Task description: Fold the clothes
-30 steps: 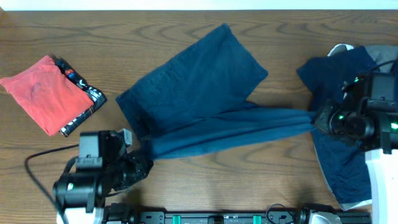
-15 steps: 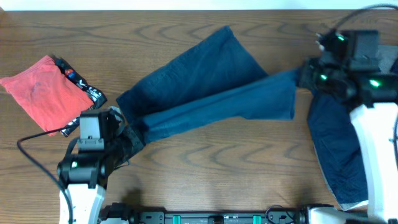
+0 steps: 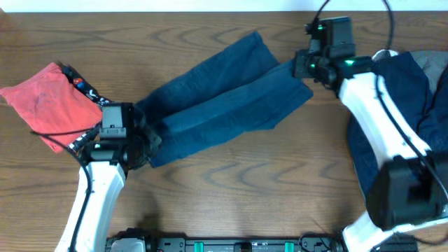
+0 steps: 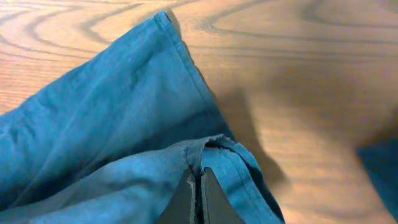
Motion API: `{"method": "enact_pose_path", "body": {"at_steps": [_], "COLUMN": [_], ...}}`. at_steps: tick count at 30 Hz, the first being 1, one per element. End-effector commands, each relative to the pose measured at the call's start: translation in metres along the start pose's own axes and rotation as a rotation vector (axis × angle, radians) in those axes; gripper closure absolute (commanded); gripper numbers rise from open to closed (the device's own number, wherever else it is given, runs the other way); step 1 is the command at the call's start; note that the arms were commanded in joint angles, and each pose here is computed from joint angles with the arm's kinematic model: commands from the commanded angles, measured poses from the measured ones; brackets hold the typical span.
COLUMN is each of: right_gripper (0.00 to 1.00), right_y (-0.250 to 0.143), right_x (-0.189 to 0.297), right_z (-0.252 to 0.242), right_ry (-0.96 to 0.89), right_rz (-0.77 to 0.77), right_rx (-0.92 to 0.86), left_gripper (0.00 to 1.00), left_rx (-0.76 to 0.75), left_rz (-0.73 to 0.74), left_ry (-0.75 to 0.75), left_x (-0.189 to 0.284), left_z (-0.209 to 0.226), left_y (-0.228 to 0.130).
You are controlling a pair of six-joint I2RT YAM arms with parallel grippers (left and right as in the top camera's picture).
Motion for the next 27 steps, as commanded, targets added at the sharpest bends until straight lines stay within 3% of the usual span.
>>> {"method": "enact_pose_path", "body": {"at_steps": [1, 10, 13, 14, 15, 17, 19, 21, 25, 27], "right_gripper": [0.99, 0.96, 0.65, 0.63, 0.58, 0.3, 0.31, 0.4, 0.47, 0.55], "right_y": [0.003, 0.03, 0.046, 0.049, 0.048, 0.044, 0.036, 0.023, -0.007, -0.017], "right_x": [-0.023, -0.073, -0.082, -0.083, -0.083, -0.084, -0.086, -0.09, -0.093, -0.096], "right_z": [0.013, 0.043, 0.043, 0.036, 0.024, 0.012, 0.007, 0.005, 0.001, 0.004], "right_ry": [0.0, 0.047, 0.035, -0.006, -0.064, -0.091, -0.065, -0.03, -0.004, 0.026], "right_rz": [-0.008, -0.234, -0.36, -0.377, -0.377, -0.359, -0.307, -0.225, -0.05, 0.006], "right_rx": [0.038, 0.044, 0.005, -0.041, -0.122, -0.179, -0.183, -0.18, -0.186, -0.138], "left_gripper": [0.94, 0.93, 0.79, 0.75, 0.62, 0.54, 0.51, 0.51, 0.51, 0.5], "left_rx": [0.031, 0.027, 0.089, 0.161, 0.251, 0.337, 0.342, 0.33, 0.281, 0.283], "left_rz": [-0.045, -0.069, -0.135, -0.152, -0.162, -0.151, -0.104, -0.037, 0.033, 0.058], "left_ry": [0.008, -0.027, -0.068, -0.082, -0.102, -0.167, -0.222, -0.243, -0.175, -0.139], "left_x": [-0.011, -0.055, -0.065, -0.066, -0.065, -0.063, -0.059, -0.058, -0.061, -0.063], "left_z": [-0.005, -0.02, -0.024, -0.022, -0.02, -0.021, -0.023, -0.022, -0.012, -0.008], "left_y": [0.012, 0.031, 0.051, 0.06, 0.068, 0.081, 0.085, 0.082, 0.068, 0.061]}}
Point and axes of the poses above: each gripper's point midway between its finger pads, its own x axis back along the fingers, its own z axis along the line the jaws close on, y = z × x, the point moved 7 cm from there along x, back along the fingers, and after that the axes turned 14 degrees about x, right-handed, at the moved point
